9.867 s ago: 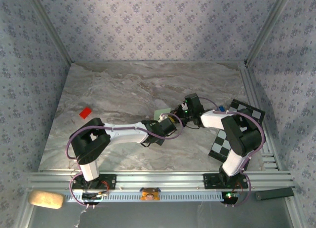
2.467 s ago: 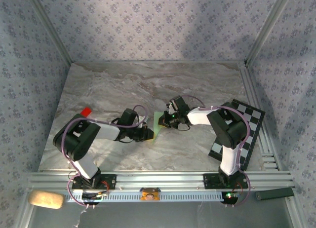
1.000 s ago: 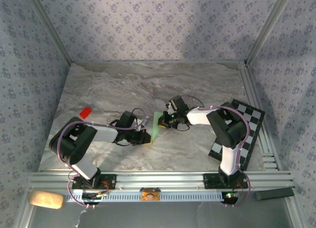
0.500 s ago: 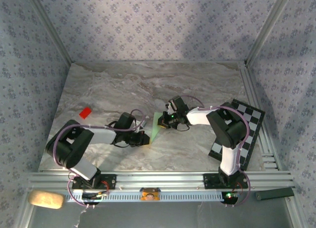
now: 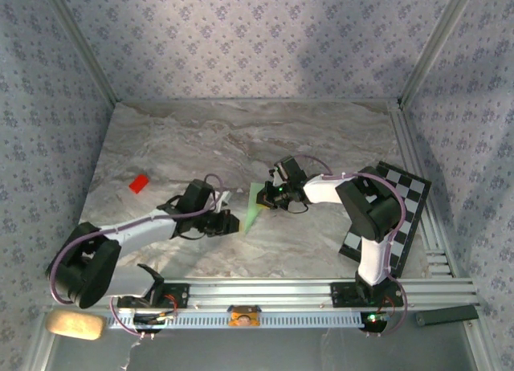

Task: Fold a paper plane with a square sheet of paper (pick it up from the middle)
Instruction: Fold the wing for the fifth time at the center of the table.

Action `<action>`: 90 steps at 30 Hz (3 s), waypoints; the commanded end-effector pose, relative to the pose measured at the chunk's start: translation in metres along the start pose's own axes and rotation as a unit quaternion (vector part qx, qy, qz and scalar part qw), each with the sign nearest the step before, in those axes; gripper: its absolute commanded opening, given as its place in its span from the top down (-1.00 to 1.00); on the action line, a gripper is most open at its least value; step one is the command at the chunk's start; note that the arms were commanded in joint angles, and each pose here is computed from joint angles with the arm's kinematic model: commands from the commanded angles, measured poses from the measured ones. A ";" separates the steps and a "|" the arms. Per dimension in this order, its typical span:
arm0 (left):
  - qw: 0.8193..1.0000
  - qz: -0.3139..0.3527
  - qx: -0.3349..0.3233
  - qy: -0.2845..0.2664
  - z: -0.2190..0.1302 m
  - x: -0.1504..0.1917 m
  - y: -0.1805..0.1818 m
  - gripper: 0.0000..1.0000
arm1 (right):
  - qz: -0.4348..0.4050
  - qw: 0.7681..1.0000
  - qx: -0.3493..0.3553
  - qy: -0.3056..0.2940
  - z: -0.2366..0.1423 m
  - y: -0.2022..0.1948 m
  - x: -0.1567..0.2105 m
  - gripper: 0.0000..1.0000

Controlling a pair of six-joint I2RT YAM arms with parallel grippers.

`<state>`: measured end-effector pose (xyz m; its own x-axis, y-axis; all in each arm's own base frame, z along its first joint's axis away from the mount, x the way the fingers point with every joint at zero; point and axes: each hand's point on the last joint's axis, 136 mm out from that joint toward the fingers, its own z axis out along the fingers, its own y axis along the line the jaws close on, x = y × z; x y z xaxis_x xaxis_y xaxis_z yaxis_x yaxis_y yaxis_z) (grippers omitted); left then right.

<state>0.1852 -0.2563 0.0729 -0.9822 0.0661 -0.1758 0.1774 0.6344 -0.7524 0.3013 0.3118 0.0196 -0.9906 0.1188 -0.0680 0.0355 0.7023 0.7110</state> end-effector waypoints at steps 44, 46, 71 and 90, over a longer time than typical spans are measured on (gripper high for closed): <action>0.988 -0.014 -0.118 0.095 0.044 0.035 0.058 0.92 | 0.049 0.993 0.104 0.011 0.008 -0.063 0.017 0.98; 0.987 -0.015 -0.126 0.099 0.041 0.041 0.062 0.92 | 0.049 0.993 0.105 0.011 0.008 -0.063 0.017 0.98; 0.999 0.028 -0.039 -0.025 0.013 -0.035 -0.011 0.95 | 0.044 0.995 0.092 0.010 0.008 -0.054 0.016 0.97; 0.999 0.009 -0.034 -0.008 0.065 -0.073 -0.006 1.00 | 0.047 0.995 0.092 0.009 0.008 -0.054 0.015 0.97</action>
<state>0.2520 -0.3067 0.0419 -0.9829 0.0578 -0.1749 0.1645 0.7027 -0.6922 0.3007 0.3127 0.0197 -0.9906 0.1199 -0.0658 0.0376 0.7013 0.7118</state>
